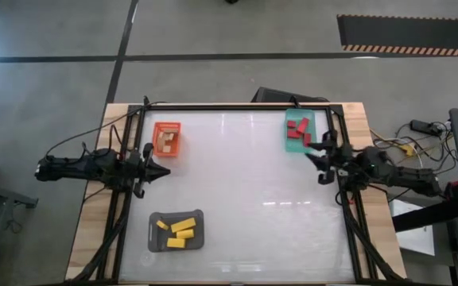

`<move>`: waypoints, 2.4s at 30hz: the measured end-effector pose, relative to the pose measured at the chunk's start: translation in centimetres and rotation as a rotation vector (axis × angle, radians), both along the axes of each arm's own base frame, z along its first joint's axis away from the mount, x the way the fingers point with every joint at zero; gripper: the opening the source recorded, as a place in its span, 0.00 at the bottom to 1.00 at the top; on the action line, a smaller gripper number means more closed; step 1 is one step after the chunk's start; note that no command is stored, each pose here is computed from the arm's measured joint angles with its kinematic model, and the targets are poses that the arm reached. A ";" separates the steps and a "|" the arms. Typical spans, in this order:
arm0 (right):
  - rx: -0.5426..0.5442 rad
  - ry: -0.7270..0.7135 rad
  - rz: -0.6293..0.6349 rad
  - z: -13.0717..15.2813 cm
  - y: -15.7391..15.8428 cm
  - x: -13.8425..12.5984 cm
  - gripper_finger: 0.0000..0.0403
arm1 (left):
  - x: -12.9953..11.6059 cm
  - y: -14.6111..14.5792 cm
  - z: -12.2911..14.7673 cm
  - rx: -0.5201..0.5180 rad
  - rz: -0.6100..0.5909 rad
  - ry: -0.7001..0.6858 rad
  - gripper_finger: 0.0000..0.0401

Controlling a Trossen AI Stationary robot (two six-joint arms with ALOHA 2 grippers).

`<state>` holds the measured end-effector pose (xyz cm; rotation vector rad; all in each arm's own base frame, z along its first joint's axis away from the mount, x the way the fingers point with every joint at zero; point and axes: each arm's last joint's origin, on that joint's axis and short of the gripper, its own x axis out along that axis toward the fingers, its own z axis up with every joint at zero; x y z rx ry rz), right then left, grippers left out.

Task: Sort & place blocks by color
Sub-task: Return to Home Position

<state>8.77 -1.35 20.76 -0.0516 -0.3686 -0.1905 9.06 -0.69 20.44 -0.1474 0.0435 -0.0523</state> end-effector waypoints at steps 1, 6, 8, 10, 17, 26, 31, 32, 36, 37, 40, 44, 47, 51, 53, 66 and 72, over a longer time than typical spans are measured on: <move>-0.005 0.044 0.004 -0.5 0.0 0.2 0.37 | 0.0 0.0 0.0 0.000 0.000 -0.001 0.00; -0.108 0.096 0.139 -0.2 0.5 0.3 0.36 | 0.0 0.0 0.0 0.000 0.000 -0.002 0.00; -0.103 0.110 0.154 -0.3 0.5 0.3 0.35 | 0.0 0.0 0.0 0.000 0.000 -0.001 0.00; -0.060 0.178 0.161 -1.0 0.4 0.5 0.34 | 0.0 0.0 0.0 0.000 0.000 0.001 0.00; 0.121 0.319 0.200 -2.7 0.4 0.8 0.35 | 0.0 0.0 0.0 0.000 0.000 0.000 0.00; 0.268 0.380 0.218 -3.3 0.4 1.0 0.35 | 0.0 0.0 0.0 0.001 0.000 0.003 0.00; 0.270 0.386 0.217 -3.4 0.4 1.0 0.33 | 0.0 0.0 0.0 0.001 0.000 0.003 0.00; 0.270 0.386 0.218 -3.4 0.4 1.0 0.33 | 0.0 0.0 0.0 0.001 0.000 0.003 0.00; 0.270 0.386 0.218 -3.4 0.4 1.0 0.34 | 0.0 0.0 0.0 0.001 0.000 0.002 0.00; 0.270 0.386 0.218 -3.4 0.4 1.0 0.35 | 0.0 0.0 0.0 0.001 0.000 0.003 0.00; 0.270 0.386 0.218 -3.4 0.4 1.0 0.35 | 0.1 0.0 0.0 0.001 0.000 0.004 0.00; 0.270 0.386 0.218 -3.4 0.4 1.0 0.36 | 0.1 0.0 0.0 0.001 0.000 0.005 0.00; 0.270 0.386 0.218 -3.4 0.4 1.0 0.35 | 0.1 0.0 0.0 0.001 0.000 0.005 0.00; 0.269 0.386 0.218 -3.4 0.4 1.0 0.33 | 0.1 0.0 0.0 0.001 0.000 0.005 0.00; 0.269 0.387 0.218 -3.4 0.4 1.0 0.33 | 0.1 0.0 0.0 0.001 0.000 0.005 0.00; 0.269 0.387 0.217 -3.4 0.4 1.0 0.35 | 0.1 0.0 0.0 0.001 0.000 0.005 0.00; 0.269 0.387 0.218 -3.4 0.4 1.0 0.33 | 0.1 0.0 0.0 0.001 0.000 0.005 0.00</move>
